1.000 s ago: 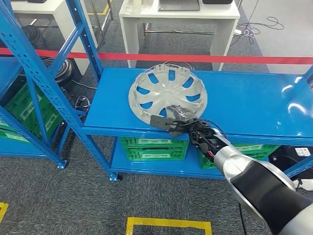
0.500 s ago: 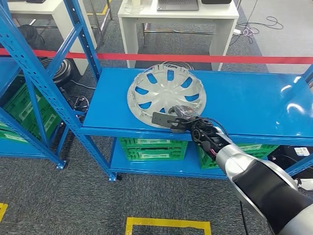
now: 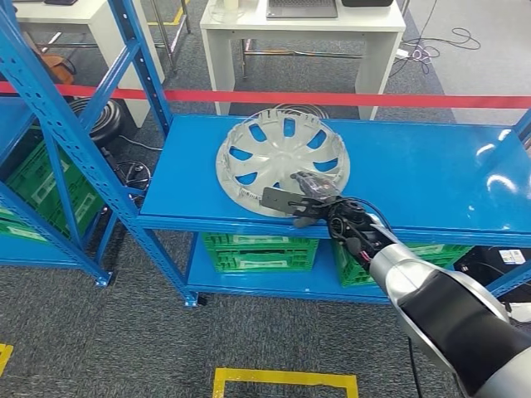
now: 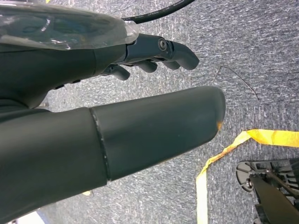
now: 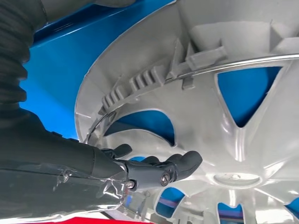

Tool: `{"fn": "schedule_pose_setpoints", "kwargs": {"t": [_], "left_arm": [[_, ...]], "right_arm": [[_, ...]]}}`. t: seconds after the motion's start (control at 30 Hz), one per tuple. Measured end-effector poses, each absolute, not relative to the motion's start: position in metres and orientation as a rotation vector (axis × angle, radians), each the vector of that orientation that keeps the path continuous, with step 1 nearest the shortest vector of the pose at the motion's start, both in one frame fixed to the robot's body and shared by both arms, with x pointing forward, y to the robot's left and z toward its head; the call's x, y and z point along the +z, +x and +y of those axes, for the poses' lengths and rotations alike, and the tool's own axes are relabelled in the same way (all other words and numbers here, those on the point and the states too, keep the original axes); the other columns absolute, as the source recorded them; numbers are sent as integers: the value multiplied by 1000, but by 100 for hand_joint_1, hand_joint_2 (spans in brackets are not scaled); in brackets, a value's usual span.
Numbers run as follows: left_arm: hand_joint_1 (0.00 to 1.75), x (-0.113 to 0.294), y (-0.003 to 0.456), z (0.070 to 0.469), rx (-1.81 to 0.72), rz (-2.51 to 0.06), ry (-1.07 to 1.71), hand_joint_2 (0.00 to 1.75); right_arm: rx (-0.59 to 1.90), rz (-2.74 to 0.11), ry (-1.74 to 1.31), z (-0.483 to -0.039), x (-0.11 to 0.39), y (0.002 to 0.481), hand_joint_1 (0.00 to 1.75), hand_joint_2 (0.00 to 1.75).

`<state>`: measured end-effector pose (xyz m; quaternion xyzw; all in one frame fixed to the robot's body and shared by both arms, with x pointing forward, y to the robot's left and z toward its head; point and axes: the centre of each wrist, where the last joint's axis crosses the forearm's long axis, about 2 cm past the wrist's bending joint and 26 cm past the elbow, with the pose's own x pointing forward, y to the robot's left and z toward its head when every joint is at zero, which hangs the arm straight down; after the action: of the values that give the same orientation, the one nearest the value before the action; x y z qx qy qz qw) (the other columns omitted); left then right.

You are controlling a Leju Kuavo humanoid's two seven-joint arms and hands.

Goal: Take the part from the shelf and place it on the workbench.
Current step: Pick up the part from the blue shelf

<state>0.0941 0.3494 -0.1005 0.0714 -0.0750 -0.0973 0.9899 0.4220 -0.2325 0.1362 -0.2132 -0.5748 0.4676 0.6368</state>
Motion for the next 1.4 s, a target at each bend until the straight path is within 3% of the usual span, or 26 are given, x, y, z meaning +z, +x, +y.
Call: {"fn": "schedule_pose_setpoints", "kwargs": {"t": [0.77,0.83,0.9,1.13,1.2,1.27,1.4], "left_arm": [[0,-101,93,349,-195,-148,143,0],[0,-101,92,349,-195,-147,143,0],[0,-101,92,349,-195,-147,143,0],[0,-101,91,349,-195,-146,143,0],[0,-101,91,349,-195,-145,143,0],[0,-101,91,349,-195,-145,143,0],[0,-101,92,349,-195,-146,143,0]], "right_arm": [[1050,-1318,-469,-235,136,422,2,175],[1051,-1316,-468,-235,135,422,25,175],[1051,-1316,-467,-235,135,421,60,175],[1056,-1320,-460,-235,135,421,110,175],[1057,-1322,-460,-235,135,421,138,175],[1056,-1322,-462,-236,135,421,157,175],[1057,-1318,-462,-238,134,421,162,175]]}}
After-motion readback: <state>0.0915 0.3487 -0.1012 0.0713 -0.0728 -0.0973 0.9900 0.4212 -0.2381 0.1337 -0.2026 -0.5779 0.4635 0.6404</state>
